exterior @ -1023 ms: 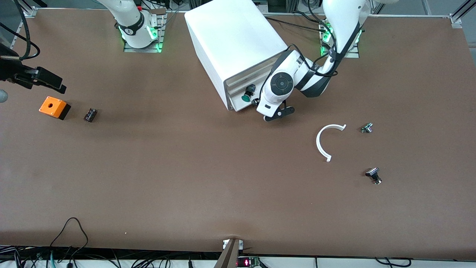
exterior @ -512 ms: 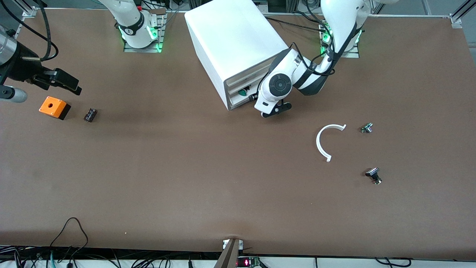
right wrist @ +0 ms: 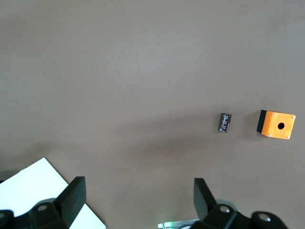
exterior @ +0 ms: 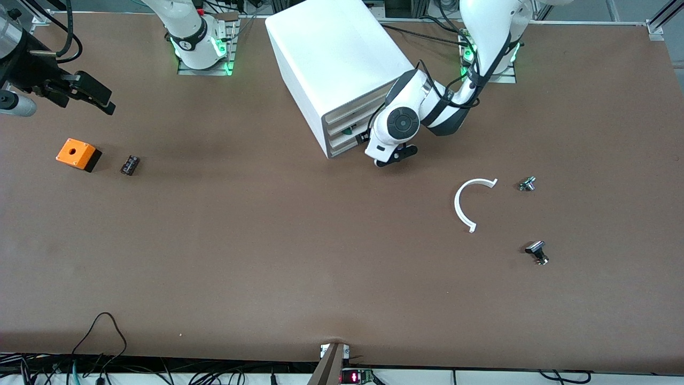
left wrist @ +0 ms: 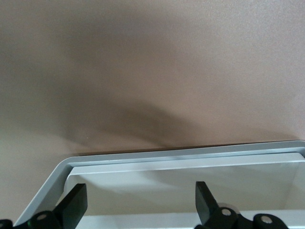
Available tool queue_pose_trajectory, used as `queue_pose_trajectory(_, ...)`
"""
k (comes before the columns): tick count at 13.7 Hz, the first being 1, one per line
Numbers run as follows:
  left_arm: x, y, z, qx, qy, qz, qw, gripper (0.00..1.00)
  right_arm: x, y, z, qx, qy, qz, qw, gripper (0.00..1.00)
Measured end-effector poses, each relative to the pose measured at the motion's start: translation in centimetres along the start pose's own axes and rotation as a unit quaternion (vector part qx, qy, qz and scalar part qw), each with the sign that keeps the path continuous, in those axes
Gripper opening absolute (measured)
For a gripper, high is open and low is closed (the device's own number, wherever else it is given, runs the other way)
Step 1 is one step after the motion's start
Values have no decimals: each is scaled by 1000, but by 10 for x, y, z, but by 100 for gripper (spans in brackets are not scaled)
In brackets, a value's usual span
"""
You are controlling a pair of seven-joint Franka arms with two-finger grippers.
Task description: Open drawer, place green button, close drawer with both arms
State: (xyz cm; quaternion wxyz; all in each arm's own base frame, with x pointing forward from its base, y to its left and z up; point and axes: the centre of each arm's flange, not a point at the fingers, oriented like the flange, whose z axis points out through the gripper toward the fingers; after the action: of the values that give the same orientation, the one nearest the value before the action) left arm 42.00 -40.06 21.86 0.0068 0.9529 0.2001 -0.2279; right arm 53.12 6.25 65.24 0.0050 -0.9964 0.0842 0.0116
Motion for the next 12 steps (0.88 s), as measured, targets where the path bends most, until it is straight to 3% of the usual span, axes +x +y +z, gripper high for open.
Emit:
queue_pose_trajectory(5, 2, 2, -9, 0, -3, 4, 1000, 100, 4, 14, 6, -3, -6, -16, 1000, 100)
queue_pose_trajectory(9, 30, -6, -74, 16, -17, 11, 1000, 100, 5, 17, 5, -10, -3, -28, 1000, 100)
queue_pose_trajectory(12, 55, -19, -134, 42, 22, 22, 999, 100, 5, 9, 7, -30, 2, -37, 999, 100)
